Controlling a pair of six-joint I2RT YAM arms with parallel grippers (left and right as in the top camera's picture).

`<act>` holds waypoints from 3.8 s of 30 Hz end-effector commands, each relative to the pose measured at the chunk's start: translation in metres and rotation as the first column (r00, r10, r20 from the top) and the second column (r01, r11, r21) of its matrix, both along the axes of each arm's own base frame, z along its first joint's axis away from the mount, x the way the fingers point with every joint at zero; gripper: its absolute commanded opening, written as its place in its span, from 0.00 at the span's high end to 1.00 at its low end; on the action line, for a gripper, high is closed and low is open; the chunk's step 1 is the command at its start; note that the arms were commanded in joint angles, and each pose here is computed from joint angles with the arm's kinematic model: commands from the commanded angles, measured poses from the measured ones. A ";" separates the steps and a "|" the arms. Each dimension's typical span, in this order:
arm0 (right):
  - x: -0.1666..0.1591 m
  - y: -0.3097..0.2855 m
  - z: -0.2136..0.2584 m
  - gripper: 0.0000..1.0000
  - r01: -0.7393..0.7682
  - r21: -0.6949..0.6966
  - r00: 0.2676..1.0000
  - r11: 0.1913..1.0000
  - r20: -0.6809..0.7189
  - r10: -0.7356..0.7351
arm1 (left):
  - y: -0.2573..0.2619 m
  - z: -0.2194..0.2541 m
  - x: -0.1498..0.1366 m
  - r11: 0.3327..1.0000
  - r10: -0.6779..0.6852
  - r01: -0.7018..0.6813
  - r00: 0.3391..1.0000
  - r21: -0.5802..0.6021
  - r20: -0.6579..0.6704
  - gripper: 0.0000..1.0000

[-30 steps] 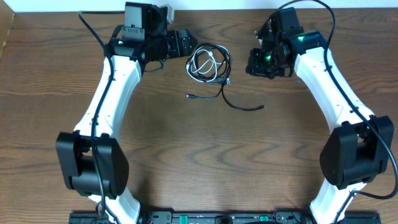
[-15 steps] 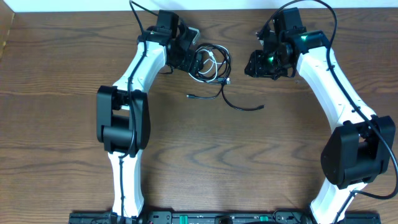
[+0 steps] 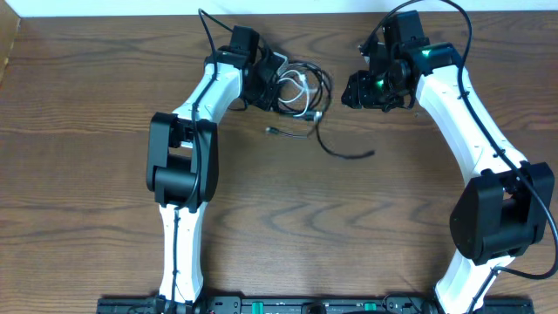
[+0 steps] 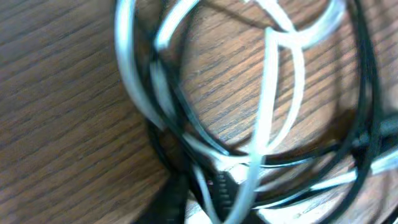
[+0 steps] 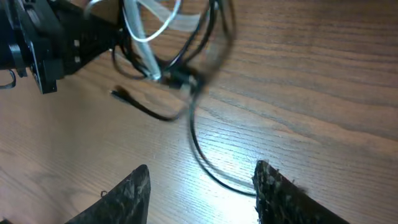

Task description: Untangle cables

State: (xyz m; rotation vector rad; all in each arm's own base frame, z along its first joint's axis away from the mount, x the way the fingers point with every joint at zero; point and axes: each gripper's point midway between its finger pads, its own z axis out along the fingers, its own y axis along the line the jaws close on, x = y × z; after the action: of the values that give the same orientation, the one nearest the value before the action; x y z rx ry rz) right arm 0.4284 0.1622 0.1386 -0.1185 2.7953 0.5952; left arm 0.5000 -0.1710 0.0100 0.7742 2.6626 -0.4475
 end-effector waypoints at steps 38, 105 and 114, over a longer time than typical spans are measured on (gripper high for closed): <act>0.029 0.062 -0.033 0.50 0.140 0.118 0.990 0.983 -0.030 -0.137 | -0.069 0.268 -0.059 0.766 0.005 0.009 1.000 -0.643 0.020 0.93; -0.047 -0.042 0.291 0.99 -0.302 0.472 0.844 0.828 0.536 0.003 | -0.149 0.125 -0.045 0.961 -0.163 0.203 0.964 -0.186 0.208 0.18; -0.049 -0.044 0.283 0.99 -0.292 0.450 0.850 0.844 0.527 0.013 | -0.173 0.077 -0.053 0.952 -0.199 0.223 0.971 -0.210 0.130 0.34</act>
State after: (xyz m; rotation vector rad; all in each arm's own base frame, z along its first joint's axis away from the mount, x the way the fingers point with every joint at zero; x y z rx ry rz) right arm 0.3825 0.1165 0.4167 -0.3051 2.0672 1.1721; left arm 0.4388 -0.3451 0.0789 0.9944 2.4120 -0.7383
